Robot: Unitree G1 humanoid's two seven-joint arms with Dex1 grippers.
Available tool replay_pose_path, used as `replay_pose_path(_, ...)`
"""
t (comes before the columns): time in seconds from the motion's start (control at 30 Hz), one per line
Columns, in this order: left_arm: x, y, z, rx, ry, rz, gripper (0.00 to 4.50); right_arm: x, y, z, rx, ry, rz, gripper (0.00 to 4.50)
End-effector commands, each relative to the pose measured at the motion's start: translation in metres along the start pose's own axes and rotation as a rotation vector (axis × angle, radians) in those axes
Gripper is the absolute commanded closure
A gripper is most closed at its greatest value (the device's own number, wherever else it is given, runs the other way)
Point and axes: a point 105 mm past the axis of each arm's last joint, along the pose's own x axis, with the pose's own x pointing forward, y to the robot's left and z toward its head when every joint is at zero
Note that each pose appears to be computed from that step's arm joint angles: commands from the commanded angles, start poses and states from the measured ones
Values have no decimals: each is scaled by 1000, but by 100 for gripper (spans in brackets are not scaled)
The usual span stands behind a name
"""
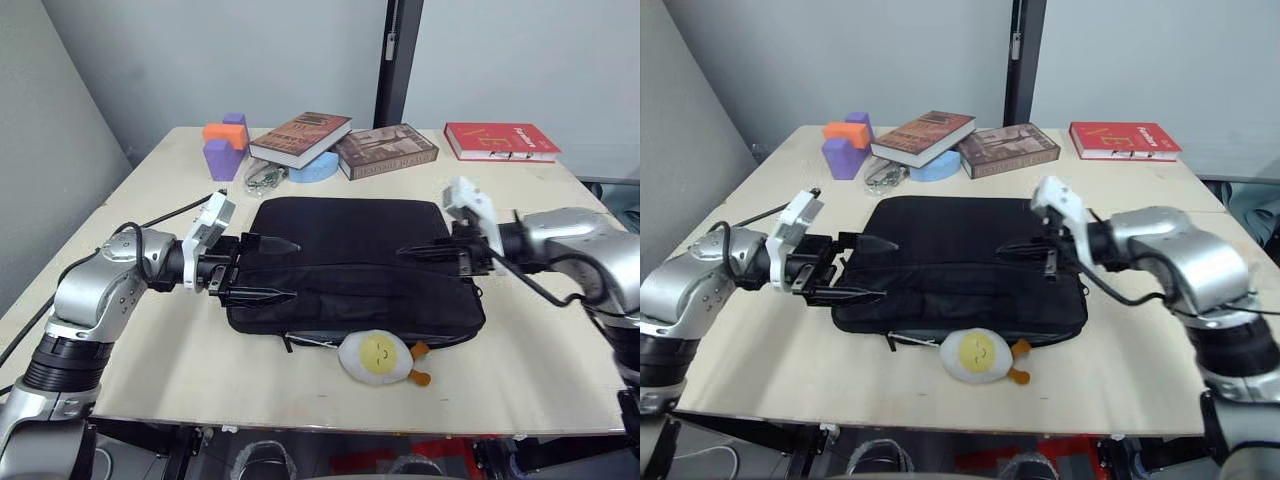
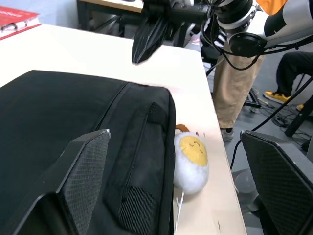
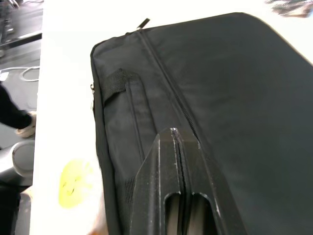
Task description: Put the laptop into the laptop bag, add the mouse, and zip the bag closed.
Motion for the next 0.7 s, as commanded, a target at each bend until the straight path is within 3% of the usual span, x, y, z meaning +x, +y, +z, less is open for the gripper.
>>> replay_pose_path(0.03, 0, 5, -3, 44, 22, -10, 2, -27, 3, 10, -75, -14, -73, 450)
replay_pose_path(0.17, 17, 19, -11, 56, 1, -28, 2, -72, -3, 8, -120, 49, -256, 450)
replay_pose_path(0.27, 31, 24, -18, 71, 7, -66, 2, -86, 12, 13, -146, 59, -271, 450)
replay_pose_path(0.37, 42, 33, -27, 62, 12, -103, 80, -95, 26, 24, -171, 52, -282, 450)
replay_pose_path(0.5, 57, 41, -39, 94, 33, -179, 226, -103, 41, 38, -197, 50, -277, 450)
replay_pose_path(0.7, 74, 49, -54, 89, 77, -244, 438, -91, 45, 32, -182, 77, -268, 450)
